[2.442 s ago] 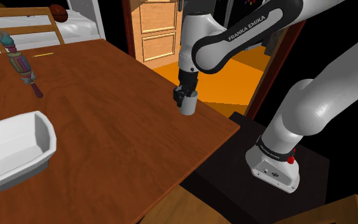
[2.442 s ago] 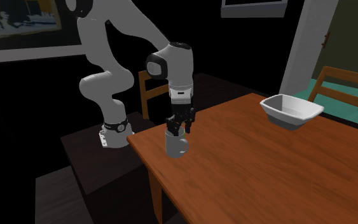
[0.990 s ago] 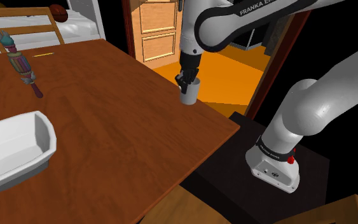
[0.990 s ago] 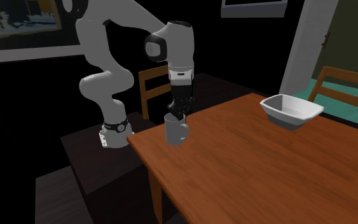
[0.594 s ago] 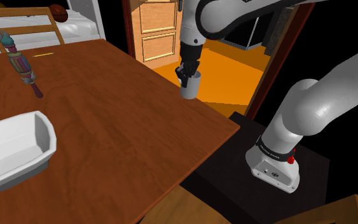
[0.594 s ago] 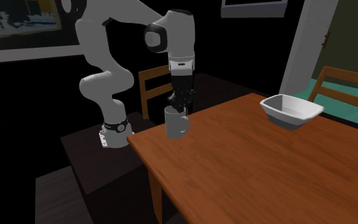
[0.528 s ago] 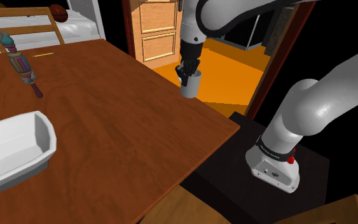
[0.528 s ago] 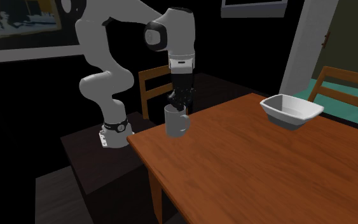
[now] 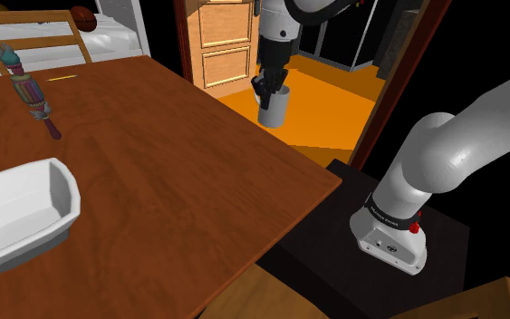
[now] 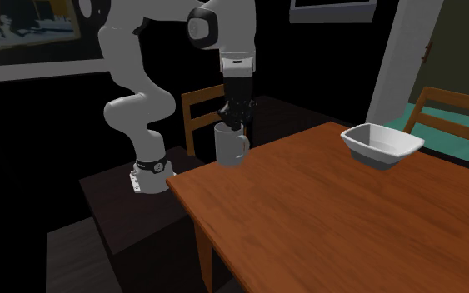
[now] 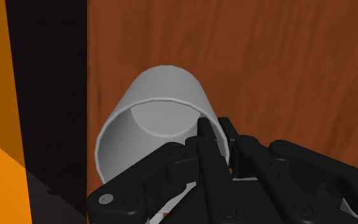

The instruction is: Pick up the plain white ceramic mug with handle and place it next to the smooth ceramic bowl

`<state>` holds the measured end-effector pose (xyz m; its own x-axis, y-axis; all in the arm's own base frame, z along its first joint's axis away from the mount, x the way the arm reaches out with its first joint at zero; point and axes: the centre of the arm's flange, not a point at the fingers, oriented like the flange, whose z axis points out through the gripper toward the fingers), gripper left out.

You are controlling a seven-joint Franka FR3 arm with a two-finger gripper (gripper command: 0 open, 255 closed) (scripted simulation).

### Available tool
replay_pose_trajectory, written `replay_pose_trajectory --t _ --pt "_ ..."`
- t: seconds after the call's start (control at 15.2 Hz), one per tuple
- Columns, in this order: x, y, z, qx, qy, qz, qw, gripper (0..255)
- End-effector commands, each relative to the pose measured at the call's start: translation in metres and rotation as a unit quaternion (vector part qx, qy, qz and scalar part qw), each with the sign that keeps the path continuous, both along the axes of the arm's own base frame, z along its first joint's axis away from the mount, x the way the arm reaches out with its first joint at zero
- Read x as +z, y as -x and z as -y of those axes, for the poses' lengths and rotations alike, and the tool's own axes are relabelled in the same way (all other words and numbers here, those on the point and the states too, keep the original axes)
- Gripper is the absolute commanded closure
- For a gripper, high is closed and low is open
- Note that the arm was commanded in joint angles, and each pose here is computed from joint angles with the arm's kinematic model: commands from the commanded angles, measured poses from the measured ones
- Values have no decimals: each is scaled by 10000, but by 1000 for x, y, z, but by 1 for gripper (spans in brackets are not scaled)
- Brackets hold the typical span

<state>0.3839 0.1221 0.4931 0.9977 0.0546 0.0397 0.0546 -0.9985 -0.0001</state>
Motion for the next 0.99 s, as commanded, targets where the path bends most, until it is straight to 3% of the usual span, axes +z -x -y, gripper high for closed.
replay_pose_trajectory --t 0.0,0.33,0.92 --pt "10 0 1 -1 1 -2 10000 255" --pt "32 0 1 -1 1 -2 10000 255" --pt "33 -56 -104 -1 1 -2 10000 255"
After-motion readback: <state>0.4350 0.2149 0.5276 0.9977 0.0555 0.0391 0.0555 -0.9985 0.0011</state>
